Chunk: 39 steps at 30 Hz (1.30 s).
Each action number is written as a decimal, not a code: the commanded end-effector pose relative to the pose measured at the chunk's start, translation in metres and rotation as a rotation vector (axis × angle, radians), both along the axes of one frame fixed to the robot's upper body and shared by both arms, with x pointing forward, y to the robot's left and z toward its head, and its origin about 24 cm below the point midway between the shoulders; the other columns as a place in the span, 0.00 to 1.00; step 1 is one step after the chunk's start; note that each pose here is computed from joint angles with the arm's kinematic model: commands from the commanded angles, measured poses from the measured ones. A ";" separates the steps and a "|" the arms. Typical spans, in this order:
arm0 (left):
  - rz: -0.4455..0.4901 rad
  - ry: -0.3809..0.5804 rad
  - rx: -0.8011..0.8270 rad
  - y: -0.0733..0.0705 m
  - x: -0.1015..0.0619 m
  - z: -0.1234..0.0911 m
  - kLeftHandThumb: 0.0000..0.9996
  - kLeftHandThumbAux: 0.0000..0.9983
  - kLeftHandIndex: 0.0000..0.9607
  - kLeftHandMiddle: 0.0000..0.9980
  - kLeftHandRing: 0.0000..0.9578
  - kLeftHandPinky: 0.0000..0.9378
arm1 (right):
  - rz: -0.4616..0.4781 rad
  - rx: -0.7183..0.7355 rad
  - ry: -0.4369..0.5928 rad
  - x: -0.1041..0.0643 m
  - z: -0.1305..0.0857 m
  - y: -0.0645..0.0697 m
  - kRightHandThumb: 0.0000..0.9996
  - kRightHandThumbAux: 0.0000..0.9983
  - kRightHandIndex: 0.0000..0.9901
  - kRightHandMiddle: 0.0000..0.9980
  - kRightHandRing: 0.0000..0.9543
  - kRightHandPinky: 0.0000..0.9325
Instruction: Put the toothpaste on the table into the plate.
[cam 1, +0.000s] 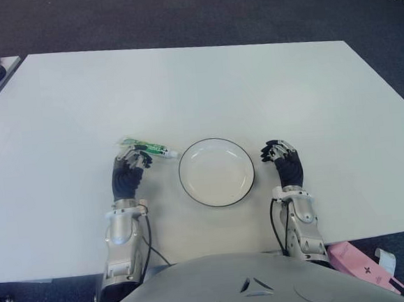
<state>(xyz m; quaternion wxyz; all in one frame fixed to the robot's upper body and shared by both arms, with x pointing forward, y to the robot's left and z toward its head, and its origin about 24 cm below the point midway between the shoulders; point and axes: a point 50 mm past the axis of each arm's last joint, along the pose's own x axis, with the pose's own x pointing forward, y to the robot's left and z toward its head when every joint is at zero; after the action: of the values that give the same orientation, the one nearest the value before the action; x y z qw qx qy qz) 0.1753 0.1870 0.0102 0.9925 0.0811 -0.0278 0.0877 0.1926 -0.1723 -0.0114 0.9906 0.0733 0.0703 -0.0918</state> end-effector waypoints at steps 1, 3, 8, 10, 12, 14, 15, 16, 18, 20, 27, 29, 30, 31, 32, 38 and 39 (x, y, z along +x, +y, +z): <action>0.005 -0.051 0.165 0.010 0.003 0.016 0.69 0.72 0.45 0.61 0.61 0.61 | -0.008 0.023 0.052 -0.005 -0.009 0.003 0.71 0.72 0.44 0.57 0.58 0.58; 0.000 -0.067 0.241 0.013 0.004 0.023 0.69 0.72 0.45 0.62 0.62 0.62 | -0.011 0.025 0.054 -0.005 -0.009 0.004 0.71 0.72 0.44 0.57 0.58 0.58; -0.014 -0.091 0.380 0.016 0.006 0.034 0.69 0.72 0.45 0.62 0.63 0.62 | -0.021 0.032 0.060 -0.005 -0.010 0.004 0.71 0.72 0.44 0.57 0.58 0.59; -0.024 -0.121 0.463 0.017 0.008 0.043 0.69 0.72 0.45 0.62 0.63 0.62 | -0.026 0.037 0.062 -0.005 -0.010 0.004 0.71 0.72 0.44 0.57 0.58 0.59; -0.038 -0.159 0.556 0.018 0.010 0.053 0.69 0.72 0.45 0.63 0.63 0.62 | -0.027 0.040 0.062 -0.004 -0.010 0.005 0.71 0.72 0.44 0.57 0.59 0.59; -0.052 -0.188 0.627 0.018 0.011 0.060 0.69 0.72 0.45 0.63 0.64 0.62 | -0.026 0.040 0.059 -0.004 -0.010 0.005 0.71 0.72 0.44 0.57 0.59 0.59; -0.056 -0.195 0.647 0.018 0.011 0.061 0.69 0.72 0.45 0.63 0.64 0.62 | -0.026 0.039 0.058 -0.004 -0.010 0.005 0.71 0.72 0.44 0.57 0.59 0.59; -0.066 -0.203 0.667 0.018 0.012 0.063 0.69 0.72 0.45 0.63 0.64 0.62 | -0.025 0.038 0.056 -0.003 -0.010 0.006 0.71 0.72 0.44 0.58 0.59 0.59; -0.086 -0.212 0.707 0.019 0.016 0.066 0.69 0.72 0.45 0.63 0.64 0.63 | -0.024 0.033 0.052 -0.003 -0.010 0.006 0.71 0.72 0.44 0.58 0.59 0.59; -0.107 -0.218 0.753 0.022 0.021 0.071 0.69 0.72 0.45 0.63 0.64 0.63 | -0.024 0.029 0.049 -0.003 -0.010 0.006 0.71 0.72 0.44 0.58 0.58 0.58; -0.161 -0.212 0.873 0.029 0.034 0.084 0.70 0.72 0.45 0.63 0.65 0.63 | -0.030 0.031 0.039 -0.003 -0.011 0.008 0.71 0.72 0.44 0.57 0.58 0.58; -0.202 -0.204 0.930 0.032 0.040 0.085 0.69 0.72 0.45 0.61 0.62 0.60 | -0.030 0.032 0.040 -0.003 -0.011 0.008 0.71 0.72 0.44 0.57 0.58 0.58; -0.220 -0.198 0.955 0.033 0.042 0.085 0.69 0.72 0.45 0.57 0.58 0.56 | -0.031 0.033 0.040 -0.003 -0.011 0.008 0.71 0.72 0.44 0.57 0.58 0.58; -0.247 -0.184 1.006 0.034 0.046 0.085 0.69 0.72 0.44 0.52 0.53 0.52 | -0.031 0.033 0.041 -0.003 -0.011 0.008 0.71 0.72 0.44 0.57 0.58 0.58; -0.264 -0.174 1.038 0.035 0.047 0.085 0.69 0.72 0.44 0.46 0.45 0.45 | -0.031 0.033 0.041 -0.003 -0.011 0.008 0.71 0.72 0.44 0.57 0.58 0.58; -0.365 -0.104 1.251 0.034 0.061 0.086 0.41 0.45 0.27 0.26 0.27 0.29 | -0.039 0.033 0.039 -0.004 -0.011 0.008 0.71 0.72 0.44 0.57 0.58 0.58; -0.380 -0.093 1.286 0.033 0.065 0.087 0.41 0.42 0.25 0.25 0.26 0.29 | -0.043 0.032 0.041 -0.004 -0.012 0.008 0.71 0.72 0.44 0.57 0.58 0.58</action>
<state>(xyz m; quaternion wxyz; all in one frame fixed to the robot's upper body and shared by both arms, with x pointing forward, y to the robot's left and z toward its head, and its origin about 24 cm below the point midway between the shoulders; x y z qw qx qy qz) 0.2320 0.2229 0.0995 0.7717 0.6118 -0.1487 -0.0899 0.1927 -0.1709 -0.0132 0.9897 0.0741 0.0622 -0.1058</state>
